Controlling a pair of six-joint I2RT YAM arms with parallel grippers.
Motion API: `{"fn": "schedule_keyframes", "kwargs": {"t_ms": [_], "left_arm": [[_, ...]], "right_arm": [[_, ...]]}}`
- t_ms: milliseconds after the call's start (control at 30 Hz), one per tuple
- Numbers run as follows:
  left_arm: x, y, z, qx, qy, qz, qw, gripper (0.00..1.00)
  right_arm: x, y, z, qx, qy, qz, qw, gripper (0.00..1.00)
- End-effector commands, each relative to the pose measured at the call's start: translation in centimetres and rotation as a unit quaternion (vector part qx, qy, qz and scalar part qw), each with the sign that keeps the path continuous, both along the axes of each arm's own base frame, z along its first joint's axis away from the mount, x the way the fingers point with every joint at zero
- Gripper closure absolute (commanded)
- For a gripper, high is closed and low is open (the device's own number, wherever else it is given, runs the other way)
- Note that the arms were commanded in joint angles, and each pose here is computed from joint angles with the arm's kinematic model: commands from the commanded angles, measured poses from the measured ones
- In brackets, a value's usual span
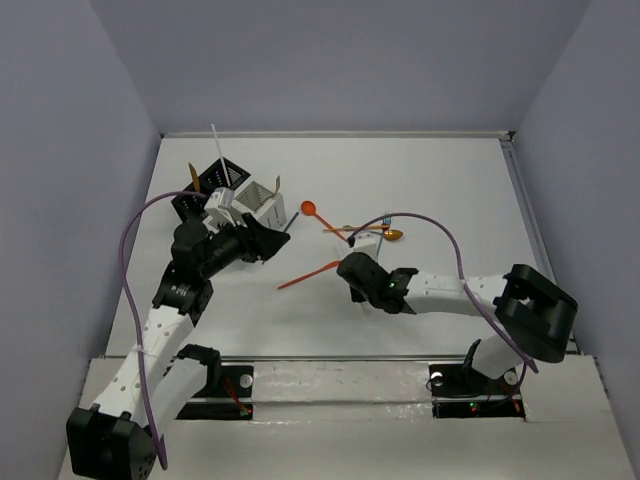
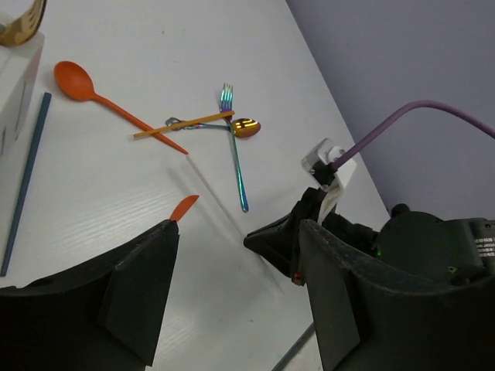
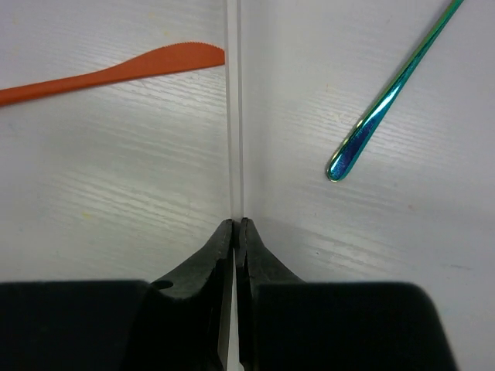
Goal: Sort the eating utensils into containers
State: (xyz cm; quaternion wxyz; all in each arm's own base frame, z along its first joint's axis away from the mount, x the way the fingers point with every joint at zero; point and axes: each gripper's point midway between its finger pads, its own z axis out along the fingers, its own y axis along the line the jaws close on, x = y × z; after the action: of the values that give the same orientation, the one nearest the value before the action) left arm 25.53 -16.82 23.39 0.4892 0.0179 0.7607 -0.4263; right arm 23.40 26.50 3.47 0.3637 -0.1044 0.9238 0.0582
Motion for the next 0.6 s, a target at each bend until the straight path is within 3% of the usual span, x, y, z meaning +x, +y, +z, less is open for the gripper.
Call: {"fn": "schedule_keyframes", "kwargs": {"t_ms": [0,200,433,567], "left_arm": [[-0.6,-2.5,0.3,-0.031,0.001,-0.050,0.998,0.26],[-1.3,-6.5,-1.0,-0.043,0.023,-0.074,0.996,0.18],[0.6,-8.5,-2.4,-0.040,0.035,-0.043,0.998,0.18],[1.7,-8.9,-3.2,-0.035,0.042,-0.023,0.998,0.23]], "right_arm": [[0.9,1.9,6.1,0.085,-0.079,0.036,0.993,0.93],[-0.2,4.7,10.3,0.173,-0.100,0.109,0.974,0.93],[-0.7,5.9,12.2,0.218,-0.107,0.128,0.962,0.93],[-1.2,5.8,13.0,0.231,-0.115,0.132,0.957,0.93]]}}
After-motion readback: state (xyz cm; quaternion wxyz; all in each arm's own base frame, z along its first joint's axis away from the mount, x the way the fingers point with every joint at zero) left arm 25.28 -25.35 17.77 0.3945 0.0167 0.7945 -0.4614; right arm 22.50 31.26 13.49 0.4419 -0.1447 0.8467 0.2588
